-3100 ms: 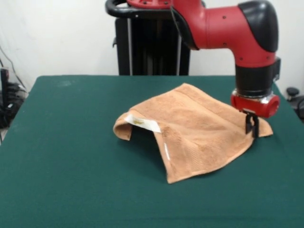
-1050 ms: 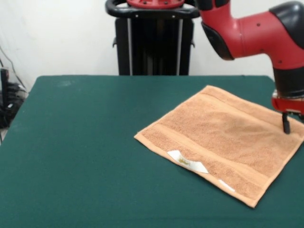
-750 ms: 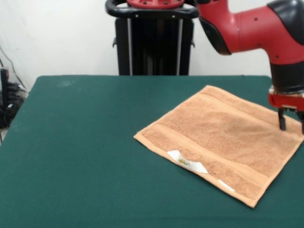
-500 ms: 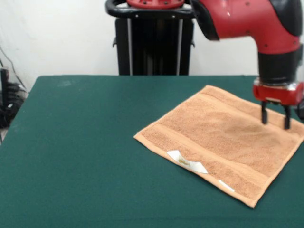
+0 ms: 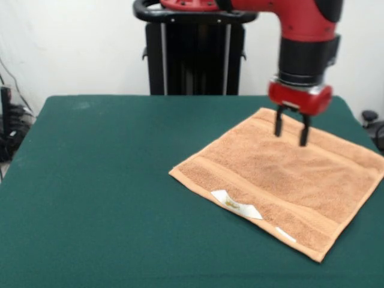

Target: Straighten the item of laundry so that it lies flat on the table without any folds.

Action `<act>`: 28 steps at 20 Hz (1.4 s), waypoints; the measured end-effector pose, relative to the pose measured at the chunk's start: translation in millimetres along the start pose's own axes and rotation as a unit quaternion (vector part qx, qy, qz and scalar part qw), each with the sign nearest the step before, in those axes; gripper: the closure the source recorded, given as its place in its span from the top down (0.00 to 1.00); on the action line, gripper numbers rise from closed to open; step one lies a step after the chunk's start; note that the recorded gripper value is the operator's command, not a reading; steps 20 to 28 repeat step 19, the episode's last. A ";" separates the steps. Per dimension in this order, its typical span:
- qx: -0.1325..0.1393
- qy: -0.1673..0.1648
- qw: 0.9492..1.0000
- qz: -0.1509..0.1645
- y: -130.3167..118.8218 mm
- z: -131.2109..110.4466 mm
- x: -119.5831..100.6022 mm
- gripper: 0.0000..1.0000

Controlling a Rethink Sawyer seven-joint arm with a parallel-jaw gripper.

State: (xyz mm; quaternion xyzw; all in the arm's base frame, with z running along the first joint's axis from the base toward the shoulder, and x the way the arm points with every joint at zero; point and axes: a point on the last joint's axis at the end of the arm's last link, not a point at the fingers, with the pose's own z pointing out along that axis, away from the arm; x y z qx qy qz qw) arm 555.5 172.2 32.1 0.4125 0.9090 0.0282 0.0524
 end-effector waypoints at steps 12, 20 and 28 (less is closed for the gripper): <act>0.031 -0.049 0.998 0.007 -62.8 -1.1 -87.4 1.00; 0.029 -0.069 0.997 0.001 -69.2 1.1 -122.6 1.00; 0.029 -0.069 0.997 0.001 -69.2 1.1 -122.6 1.00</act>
